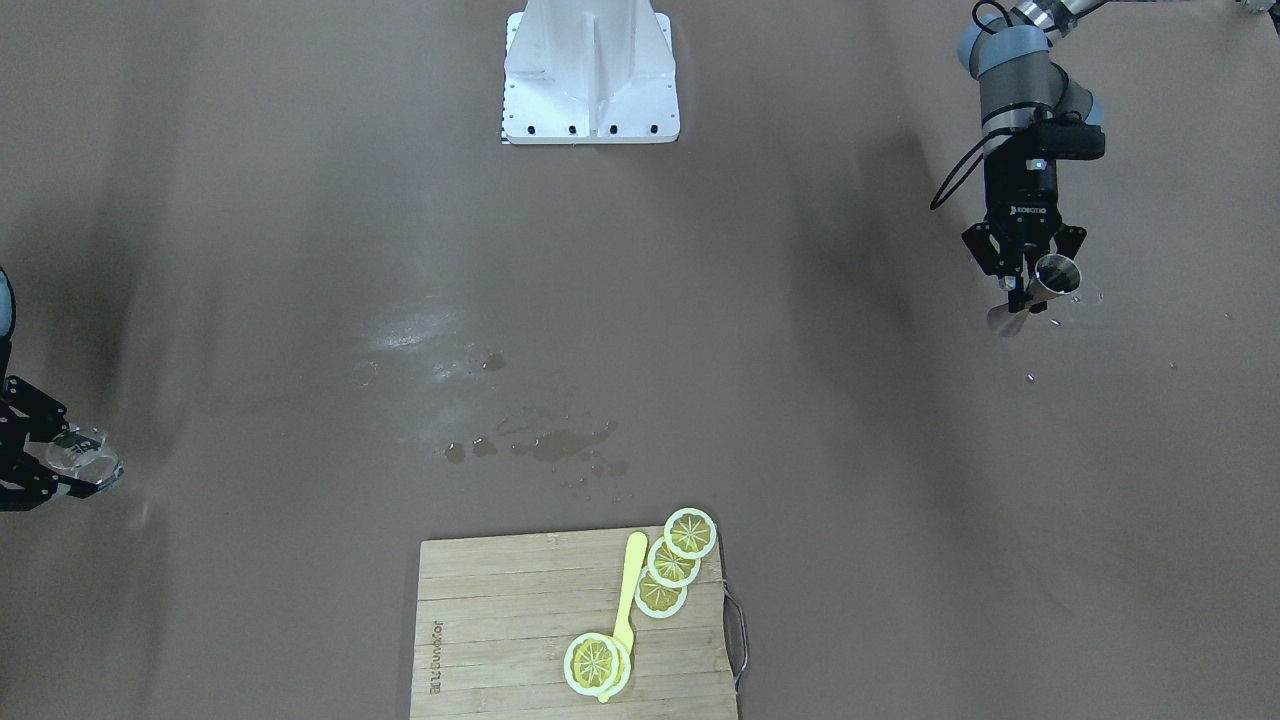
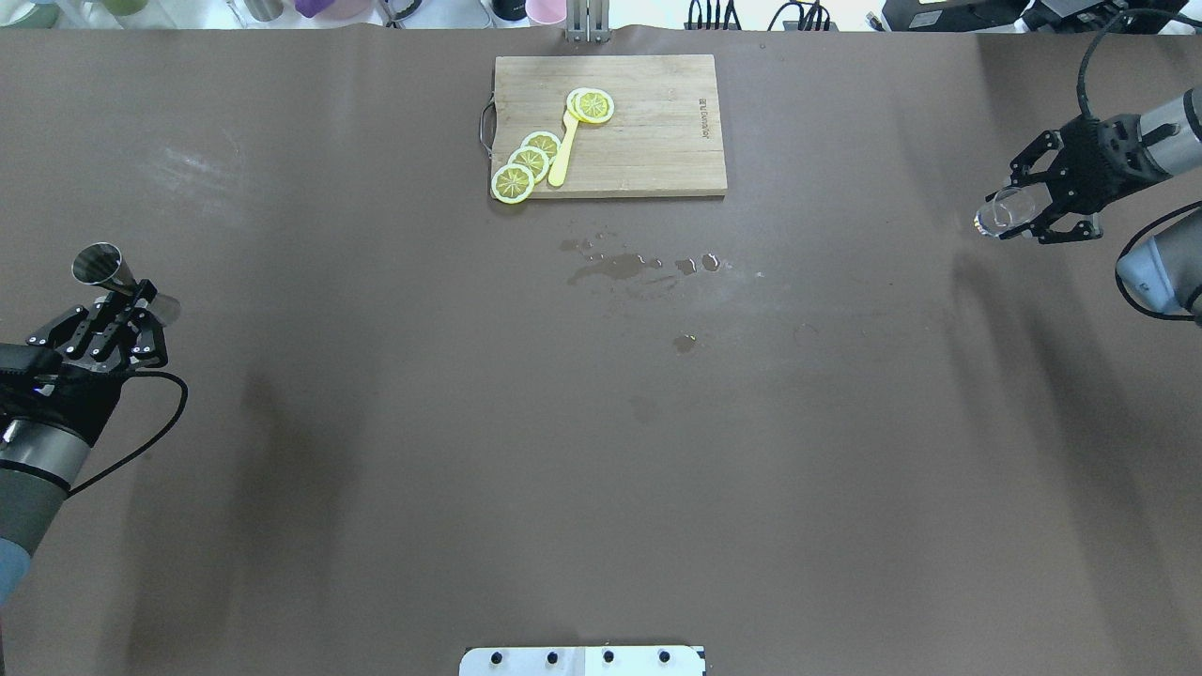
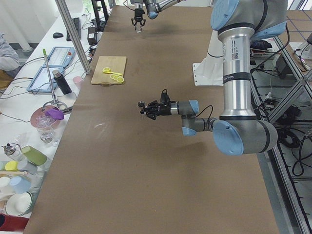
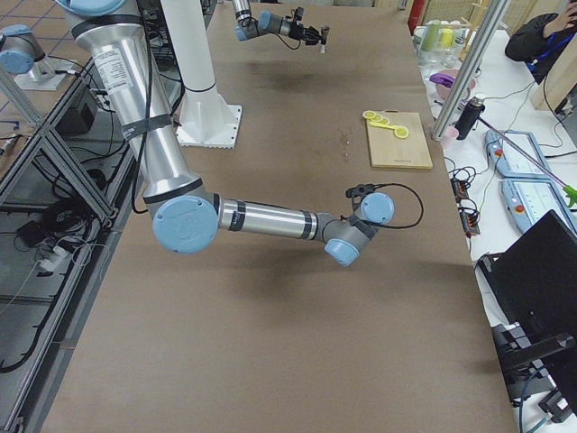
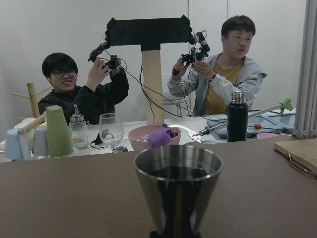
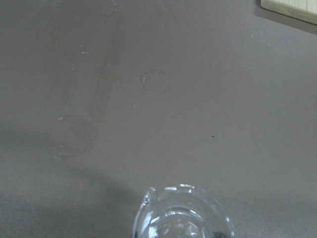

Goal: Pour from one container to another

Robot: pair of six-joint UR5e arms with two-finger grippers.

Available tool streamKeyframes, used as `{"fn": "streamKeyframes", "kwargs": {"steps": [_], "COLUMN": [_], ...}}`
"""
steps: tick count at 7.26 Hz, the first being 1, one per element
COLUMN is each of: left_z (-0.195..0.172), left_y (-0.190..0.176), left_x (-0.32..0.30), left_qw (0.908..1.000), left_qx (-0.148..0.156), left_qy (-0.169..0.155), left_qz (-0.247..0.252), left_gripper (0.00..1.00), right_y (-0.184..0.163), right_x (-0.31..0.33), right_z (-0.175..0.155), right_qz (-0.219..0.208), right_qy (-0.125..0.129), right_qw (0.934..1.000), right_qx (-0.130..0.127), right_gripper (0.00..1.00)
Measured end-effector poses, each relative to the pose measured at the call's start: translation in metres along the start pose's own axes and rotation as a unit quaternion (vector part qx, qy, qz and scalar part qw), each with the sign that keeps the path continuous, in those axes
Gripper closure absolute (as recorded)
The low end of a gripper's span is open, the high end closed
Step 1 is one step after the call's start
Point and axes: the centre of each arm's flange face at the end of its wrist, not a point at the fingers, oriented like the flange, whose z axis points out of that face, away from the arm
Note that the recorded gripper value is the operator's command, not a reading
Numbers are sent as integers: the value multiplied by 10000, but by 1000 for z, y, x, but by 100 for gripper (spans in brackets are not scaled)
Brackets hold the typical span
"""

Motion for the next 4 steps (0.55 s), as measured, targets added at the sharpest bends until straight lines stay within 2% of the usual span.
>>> {"fn": "streamKeyframes", "kwargs": {"steps": [2,4], "left_z": [-3,-5], "left_y": [14,25], "left_x": [7,14], "left_qw": [9996,9994], "left_qx": [-15,-59], "left_qy": [-206,-298], "left_qz": [-166,-189], "left_gripper": [100,100], "right_y": [-4,-8], "right_x": [0,0], "right_z": [13,18], "right_qz": [190,616], "right_qy": [-6,3], "right_qw": [9998,9980], "right_qx": [-99,-110], "right_gripper": [100,100]}}
